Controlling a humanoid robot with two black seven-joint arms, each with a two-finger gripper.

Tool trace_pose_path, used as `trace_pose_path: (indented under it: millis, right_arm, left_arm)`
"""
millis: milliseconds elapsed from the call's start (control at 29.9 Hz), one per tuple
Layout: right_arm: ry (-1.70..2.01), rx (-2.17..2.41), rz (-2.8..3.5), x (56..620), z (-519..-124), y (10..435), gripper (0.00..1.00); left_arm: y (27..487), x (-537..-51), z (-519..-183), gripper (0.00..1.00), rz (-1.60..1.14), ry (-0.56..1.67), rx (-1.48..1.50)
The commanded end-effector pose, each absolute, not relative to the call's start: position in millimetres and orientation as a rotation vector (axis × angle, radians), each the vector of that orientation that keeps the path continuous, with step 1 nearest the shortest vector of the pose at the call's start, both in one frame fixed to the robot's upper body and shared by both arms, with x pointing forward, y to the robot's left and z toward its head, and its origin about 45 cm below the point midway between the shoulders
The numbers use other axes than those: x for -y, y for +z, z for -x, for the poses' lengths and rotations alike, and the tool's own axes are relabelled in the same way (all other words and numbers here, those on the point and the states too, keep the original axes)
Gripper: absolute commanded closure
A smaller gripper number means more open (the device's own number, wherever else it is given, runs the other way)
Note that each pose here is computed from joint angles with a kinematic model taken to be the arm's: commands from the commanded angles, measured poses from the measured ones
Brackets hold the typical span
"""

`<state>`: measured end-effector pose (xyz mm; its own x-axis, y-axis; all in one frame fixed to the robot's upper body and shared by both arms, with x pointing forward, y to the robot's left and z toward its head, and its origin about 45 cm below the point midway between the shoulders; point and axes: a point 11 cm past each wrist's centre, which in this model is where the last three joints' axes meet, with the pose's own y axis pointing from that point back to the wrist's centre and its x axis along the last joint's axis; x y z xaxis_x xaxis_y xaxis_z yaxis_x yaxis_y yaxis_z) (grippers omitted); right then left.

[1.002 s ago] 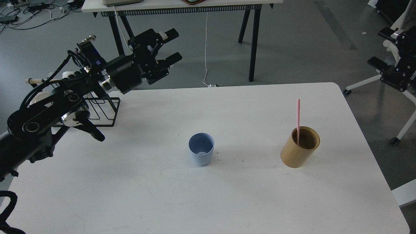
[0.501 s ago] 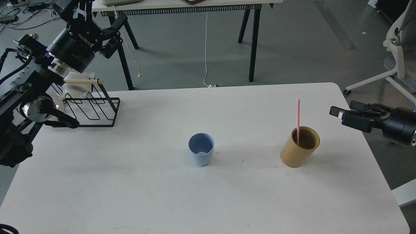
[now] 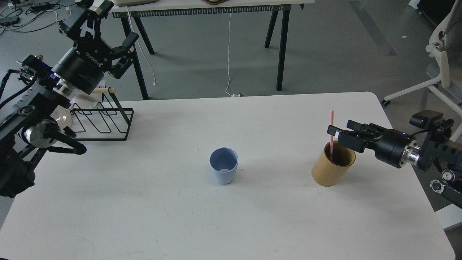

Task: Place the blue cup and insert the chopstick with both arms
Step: 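Grasp the pink stick in the tan cup with the right gripper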

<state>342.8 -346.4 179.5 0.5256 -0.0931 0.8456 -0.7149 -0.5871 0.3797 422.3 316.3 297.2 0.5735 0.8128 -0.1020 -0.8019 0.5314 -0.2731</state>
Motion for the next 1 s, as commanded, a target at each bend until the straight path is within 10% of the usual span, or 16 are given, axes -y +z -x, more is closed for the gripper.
trace_pose_path:
  millis: [0, 367, 969]
  right_arm:
    - [1.073, 0.588, -2.022, 338, -338, 169, 0.24]
    - [1.072, 0.564, -2.023, 336, -335, 165, 0.54]
    - [1.074, 0.574, -2.016, 332, -343, 160, 0.69]
  left_arm:
    - [295, -318, -422, 0.11, 0.301, 0.970, 0.036]
    - [293, -318, -422, 0.11, 0.301, 0.972, 0.031]
    - [278, -322, -416, 0.11, 0.288, 0.988, -0.001]
